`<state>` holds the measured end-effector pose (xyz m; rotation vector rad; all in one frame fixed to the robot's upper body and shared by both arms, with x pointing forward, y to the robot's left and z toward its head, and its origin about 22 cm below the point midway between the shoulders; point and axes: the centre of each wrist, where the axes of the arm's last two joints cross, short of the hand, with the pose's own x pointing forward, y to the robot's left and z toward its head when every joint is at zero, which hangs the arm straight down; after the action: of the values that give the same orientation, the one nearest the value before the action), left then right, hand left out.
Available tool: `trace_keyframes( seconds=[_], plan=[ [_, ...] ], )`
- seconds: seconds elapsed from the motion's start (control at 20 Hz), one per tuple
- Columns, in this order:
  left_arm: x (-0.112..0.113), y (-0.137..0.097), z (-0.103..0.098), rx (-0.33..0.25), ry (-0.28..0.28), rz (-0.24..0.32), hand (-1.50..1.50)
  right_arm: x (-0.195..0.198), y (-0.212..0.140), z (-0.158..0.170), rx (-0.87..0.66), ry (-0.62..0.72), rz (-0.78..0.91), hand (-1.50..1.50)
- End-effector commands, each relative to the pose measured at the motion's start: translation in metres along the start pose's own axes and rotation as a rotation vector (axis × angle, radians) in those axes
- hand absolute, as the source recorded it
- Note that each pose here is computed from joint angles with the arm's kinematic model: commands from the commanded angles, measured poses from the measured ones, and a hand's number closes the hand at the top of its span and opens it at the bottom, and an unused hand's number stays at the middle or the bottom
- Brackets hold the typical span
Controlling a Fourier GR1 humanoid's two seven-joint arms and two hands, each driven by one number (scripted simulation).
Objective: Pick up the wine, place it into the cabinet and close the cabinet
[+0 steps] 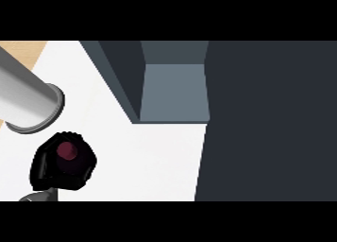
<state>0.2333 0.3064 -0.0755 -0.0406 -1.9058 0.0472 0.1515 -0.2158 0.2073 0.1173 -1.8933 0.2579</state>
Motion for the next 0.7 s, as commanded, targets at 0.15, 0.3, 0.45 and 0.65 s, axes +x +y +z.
trace_keyframes(
  seconds=[0.15, 0.3, 0.45, 0.65],
  plan=[
    [0.050, -0.017, -0.009, -0.084, -0.034, 0.114, 1.50, 0.005, 0.000, 0.013, 0.014, -0.061, -0.071, -1.50],
    [0.066, -0.033, -0.027, -0.091, -0.036, 0.146, 1.50, 0.005, -0.011, 0.017, 0.014, -0.053, -0.048, -1.50],
    [0.091, -0.063, -0.028, -0.095, -0.031, 0.146, 1.50, 0.011, -0.002, 0.025, 0.024, -0.043, -0.058, -1.50],
    [0.117, -0.085, -0.029, -0.115, -0.010, 0.130, 1.50, 0.014, 0.005, 0.026, 0.027, -0.060, -0.078, -1.50]
  ],
)
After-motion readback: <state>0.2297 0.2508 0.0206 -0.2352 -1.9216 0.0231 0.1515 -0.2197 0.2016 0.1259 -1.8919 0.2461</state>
